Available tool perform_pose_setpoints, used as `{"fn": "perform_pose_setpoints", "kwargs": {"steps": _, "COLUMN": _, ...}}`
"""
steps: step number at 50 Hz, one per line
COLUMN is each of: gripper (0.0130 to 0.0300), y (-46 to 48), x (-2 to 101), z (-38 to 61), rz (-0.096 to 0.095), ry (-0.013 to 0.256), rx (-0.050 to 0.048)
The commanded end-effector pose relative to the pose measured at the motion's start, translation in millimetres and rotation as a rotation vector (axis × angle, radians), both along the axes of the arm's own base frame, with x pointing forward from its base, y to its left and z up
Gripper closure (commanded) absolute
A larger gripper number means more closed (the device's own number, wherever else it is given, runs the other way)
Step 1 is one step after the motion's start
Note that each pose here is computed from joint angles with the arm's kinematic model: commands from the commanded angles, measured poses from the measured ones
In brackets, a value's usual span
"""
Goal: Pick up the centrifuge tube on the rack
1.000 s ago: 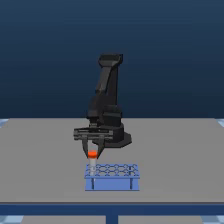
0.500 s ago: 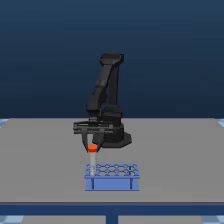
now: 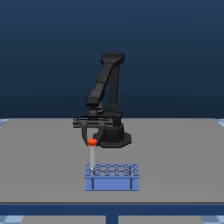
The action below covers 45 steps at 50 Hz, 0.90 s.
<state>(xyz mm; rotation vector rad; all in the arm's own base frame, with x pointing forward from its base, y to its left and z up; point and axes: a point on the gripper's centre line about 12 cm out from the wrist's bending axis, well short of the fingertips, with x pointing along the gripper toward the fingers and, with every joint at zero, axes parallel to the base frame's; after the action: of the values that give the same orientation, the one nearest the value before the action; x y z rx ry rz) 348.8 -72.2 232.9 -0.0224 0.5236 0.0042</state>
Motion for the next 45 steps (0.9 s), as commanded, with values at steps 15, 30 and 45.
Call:
{"fn": "perform_pose_setpoints", "kwargs": {"steps": 15, "gripper": 0.0300, "y": 0.1, "x": 0.0, "z": 17.6, "rz": -0.011, "ry": 0.001, "rx": 0.0201}}
{"fn": "perform_pose_setpoints", "kwargs": {"steps": 30, "gripper": 0.0300, "y": 0.1, "x": 0.0, "z": 27.0, "rz": -0.011, "ry": 0.001, "rx": 0.0201}}
{"fn": "perform_pose_setpoints", "kwargs": {"steps": 45, "gripper": 0.0300, "y": 0.1, "x": 0.0, "z": 30.7, "rz": -0.011, "ry": 0.001, "rx": 0.0201}}
